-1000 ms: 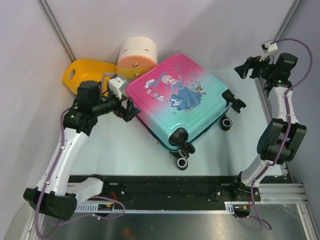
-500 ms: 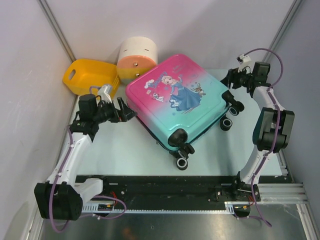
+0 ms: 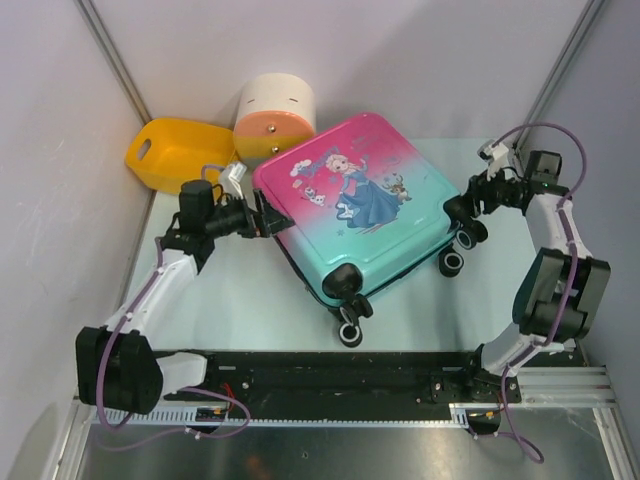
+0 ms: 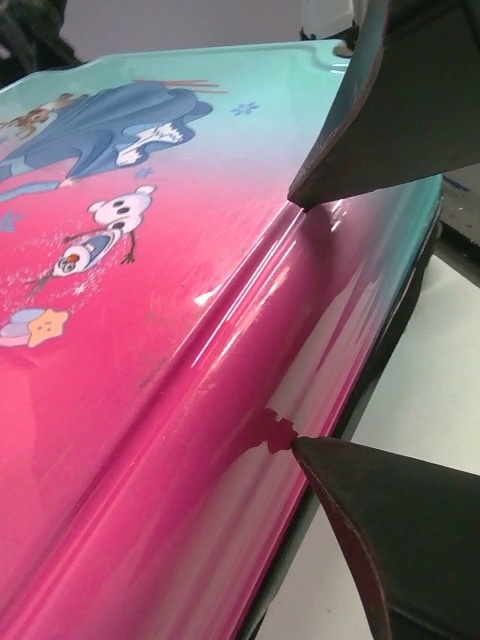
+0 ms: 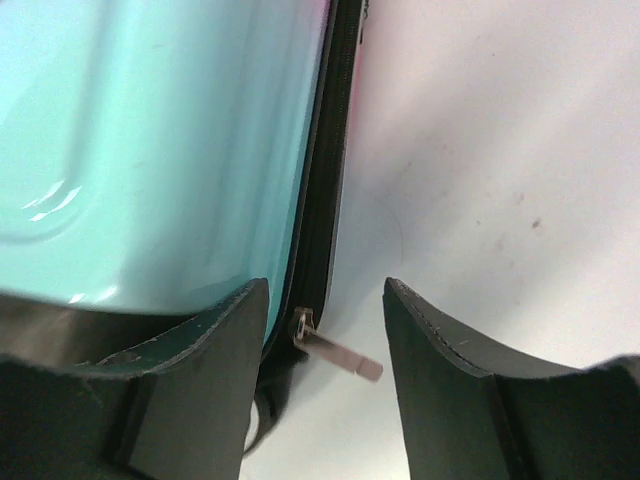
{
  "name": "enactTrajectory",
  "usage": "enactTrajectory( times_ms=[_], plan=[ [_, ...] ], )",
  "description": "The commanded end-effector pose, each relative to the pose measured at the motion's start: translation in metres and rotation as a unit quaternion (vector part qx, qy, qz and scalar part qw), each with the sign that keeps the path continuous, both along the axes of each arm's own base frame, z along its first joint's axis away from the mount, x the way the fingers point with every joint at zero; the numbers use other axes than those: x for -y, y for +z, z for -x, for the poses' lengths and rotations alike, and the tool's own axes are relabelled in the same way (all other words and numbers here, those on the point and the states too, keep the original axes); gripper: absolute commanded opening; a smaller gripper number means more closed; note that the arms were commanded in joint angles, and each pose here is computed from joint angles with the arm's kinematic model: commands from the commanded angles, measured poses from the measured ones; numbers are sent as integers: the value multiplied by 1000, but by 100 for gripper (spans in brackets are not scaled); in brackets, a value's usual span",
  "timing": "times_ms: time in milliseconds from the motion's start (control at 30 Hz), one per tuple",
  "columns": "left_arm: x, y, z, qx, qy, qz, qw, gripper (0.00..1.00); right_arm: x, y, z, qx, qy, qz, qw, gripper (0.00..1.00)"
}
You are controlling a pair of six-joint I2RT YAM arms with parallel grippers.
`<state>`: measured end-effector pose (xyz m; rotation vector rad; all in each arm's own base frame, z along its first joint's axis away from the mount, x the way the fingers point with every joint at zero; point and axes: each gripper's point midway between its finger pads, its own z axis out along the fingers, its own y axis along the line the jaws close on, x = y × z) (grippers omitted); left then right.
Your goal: Open, take out, and arrange the luggage
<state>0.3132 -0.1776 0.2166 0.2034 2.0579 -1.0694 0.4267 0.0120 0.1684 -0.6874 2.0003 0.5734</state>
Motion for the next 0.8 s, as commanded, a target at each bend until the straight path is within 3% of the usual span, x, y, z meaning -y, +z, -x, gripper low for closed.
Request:
enactTrajectory(
  times_ms=[0, 267, 400, 567, 600, 767],
  plan=[
    [40, 0, 10, 1, -73, 16, 997, 99, -59, 18, 111, -71, 143, -90, 983, 57],
    [94, -5, 10, 21, -173, 3, 985, 94, -31, 27, 172, -89, 143, -98, 981, 49],
    [125, -10, 9, 26, -215, -4, 976, 91, 17, 37, 159, -67, 50, -110, 990, 50],
    [143, -7, -19, 50, -232, -19, 971, 87, 85, 46, 133, -21, -51, -68, 996, 52],
    [144, -16, -21, 33, -235, -28, 971, 86, 91, 45, 129, -15, -55, -54, 997, 52],
    [138, 10, -29, 86, -232, -59, 967, 93, 106, 30, 106, -7, -59, -12, 998, 52]
  ],
)
